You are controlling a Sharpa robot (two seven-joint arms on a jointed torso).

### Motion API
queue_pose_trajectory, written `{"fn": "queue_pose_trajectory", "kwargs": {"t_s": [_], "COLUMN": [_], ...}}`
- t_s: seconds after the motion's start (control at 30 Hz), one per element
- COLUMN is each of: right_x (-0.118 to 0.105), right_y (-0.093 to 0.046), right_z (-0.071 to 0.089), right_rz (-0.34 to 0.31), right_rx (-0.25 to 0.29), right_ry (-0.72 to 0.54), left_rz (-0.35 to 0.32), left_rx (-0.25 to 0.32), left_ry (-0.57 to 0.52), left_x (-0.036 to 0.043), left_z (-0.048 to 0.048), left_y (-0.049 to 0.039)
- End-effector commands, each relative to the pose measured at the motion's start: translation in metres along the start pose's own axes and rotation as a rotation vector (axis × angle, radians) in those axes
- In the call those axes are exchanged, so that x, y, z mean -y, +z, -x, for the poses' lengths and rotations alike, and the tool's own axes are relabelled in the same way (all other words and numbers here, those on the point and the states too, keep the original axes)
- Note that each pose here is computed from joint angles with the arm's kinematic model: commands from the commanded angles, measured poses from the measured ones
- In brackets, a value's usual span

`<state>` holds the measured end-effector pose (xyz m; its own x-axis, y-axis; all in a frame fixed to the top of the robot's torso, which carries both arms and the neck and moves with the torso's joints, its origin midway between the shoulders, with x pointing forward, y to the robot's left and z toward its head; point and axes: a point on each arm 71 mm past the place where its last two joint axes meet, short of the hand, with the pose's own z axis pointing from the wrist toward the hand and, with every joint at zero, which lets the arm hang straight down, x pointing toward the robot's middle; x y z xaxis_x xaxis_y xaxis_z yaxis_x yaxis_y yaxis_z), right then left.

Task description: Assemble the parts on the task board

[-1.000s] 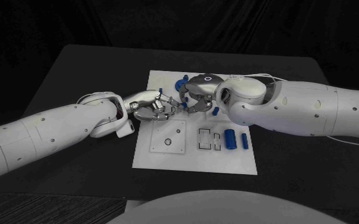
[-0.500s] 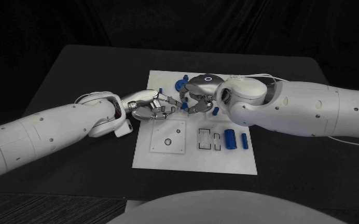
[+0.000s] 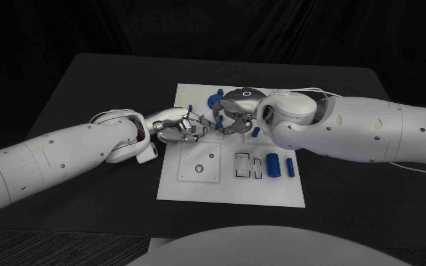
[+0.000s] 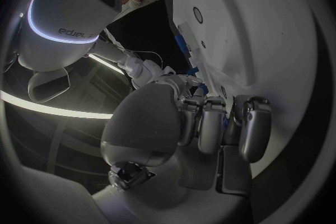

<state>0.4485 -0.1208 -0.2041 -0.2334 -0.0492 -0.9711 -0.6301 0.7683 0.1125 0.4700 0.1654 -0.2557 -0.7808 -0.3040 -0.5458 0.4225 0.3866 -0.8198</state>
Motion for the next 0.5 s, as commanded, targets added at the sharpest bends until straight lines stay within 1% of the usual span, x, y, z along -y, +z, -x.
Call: {"fn": "queue_pose_trajectory", "kwargs": {"t_s": [0.03,0.3,0.5], "right_x": [-0.0016,-0.0026,-0.0057], "right_y": [-0.0001,-0.0001,0.0001], "right_z": [0.002,0.0033,0.0036], "right_rz": [0.008,0.012,0.021], "right_rx": [0.027,0.044,0.046], "right_ry": [0.001,0.005,0.006], "left_rz": [0.006,0.014,0.016], "left_rx": [-0.02,-0.023,-0.023], "left_ry": [-0.014,-0.016,-0.016], "left_x": [-0.0005,-0.0017,-0.0022], "left_z": [-0.0031,-0.0033,-0.0033], "left_y": [0.0012,0.0012,0.002]}}
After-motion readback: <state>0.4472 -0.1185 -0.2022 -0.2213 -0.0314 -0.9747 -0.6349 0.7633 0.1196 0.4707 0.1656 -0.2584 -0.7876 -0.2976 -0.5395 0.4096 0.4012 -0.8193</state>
